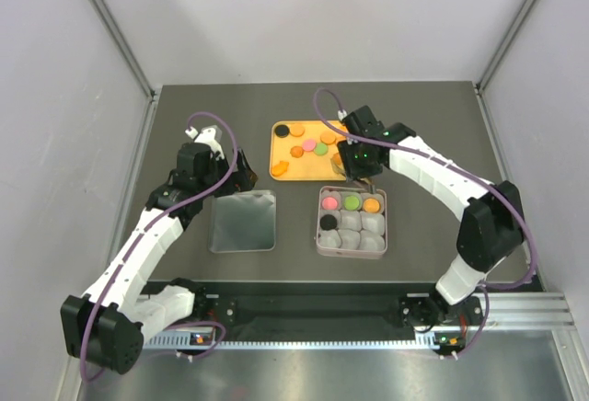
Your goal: Pack the cookies
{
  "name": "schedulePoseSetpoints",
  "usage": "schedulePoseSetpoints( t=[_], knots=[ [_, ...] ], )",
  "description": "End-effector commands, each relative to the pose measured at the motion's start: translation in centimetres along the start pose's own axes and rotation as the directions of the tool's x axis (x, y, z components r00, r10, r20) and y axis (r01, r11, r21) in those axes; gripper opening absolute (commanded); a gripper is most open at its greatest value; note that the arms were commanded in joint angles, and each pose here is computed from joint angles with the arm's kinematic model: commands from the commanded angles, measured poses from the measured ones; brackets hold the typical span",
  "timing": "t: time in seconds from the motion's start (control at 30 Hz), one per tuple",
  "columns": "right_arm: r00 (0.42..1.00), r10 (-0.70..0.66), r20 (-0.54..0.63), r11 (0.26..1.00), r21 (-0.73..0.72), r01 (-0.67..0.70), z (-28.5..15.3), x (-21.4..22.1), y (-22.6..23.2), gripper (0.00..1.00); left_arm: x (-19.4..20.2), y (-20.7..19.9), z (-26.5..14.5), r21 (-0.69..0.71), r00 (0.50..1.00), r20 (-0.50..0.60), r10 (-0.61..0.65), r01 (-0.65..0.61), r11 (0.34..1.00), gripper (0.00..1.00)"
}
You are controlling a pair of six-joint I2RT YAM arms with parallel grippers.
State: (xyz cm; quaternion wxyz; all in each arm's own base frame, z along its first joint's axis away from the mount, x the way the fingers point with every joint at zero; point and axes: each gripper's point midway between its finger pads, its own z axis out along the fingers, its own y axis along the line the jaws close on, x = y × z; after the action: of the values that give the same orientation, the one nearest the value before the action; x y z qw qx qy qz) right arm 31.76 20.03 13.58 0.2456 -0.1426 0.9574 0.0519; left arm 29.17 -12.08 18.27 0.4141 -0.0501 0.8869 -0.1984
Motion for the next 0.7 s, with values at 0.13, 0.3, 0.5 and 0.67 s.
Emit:
schedulePoseSetpoints(
  t=[0.13,0.3,0.5,0.67],
  knots=[
    [0.992,0.03,0.119,1.0,0.003,-0.031,-0.1,-4.1,-0.4,0.45,-0.8,-0.1,0.0,0.005,1.0,0.029,0.007,-0.007,1.0,0.98],
    [0.994,0.046,0.103,0.999,-0.019,-0.045,1.0,-4.2,-0.6,0.45,-0.8,-0.1,0.0,0.002,1.0,0.03,0.007,-0.007,1.0,0.98],
    [0.994,0.069,0.085,0.997,-0.039,-0.066,2.2,-4.4,-0.8,0.45,-0.7,-0.1,0.0,0.002,1.0,0.026,0.006,-0.006,1.0,0.98],
    [0.995,0.07,0.076,0.997,-0.045,-0.067,2.8,-4.4,-0.7,0.45,-0.8,-0.1,0.0,0.001,1.0,0.028,0.007,-0.007,1.0,0.98]
  ],
)
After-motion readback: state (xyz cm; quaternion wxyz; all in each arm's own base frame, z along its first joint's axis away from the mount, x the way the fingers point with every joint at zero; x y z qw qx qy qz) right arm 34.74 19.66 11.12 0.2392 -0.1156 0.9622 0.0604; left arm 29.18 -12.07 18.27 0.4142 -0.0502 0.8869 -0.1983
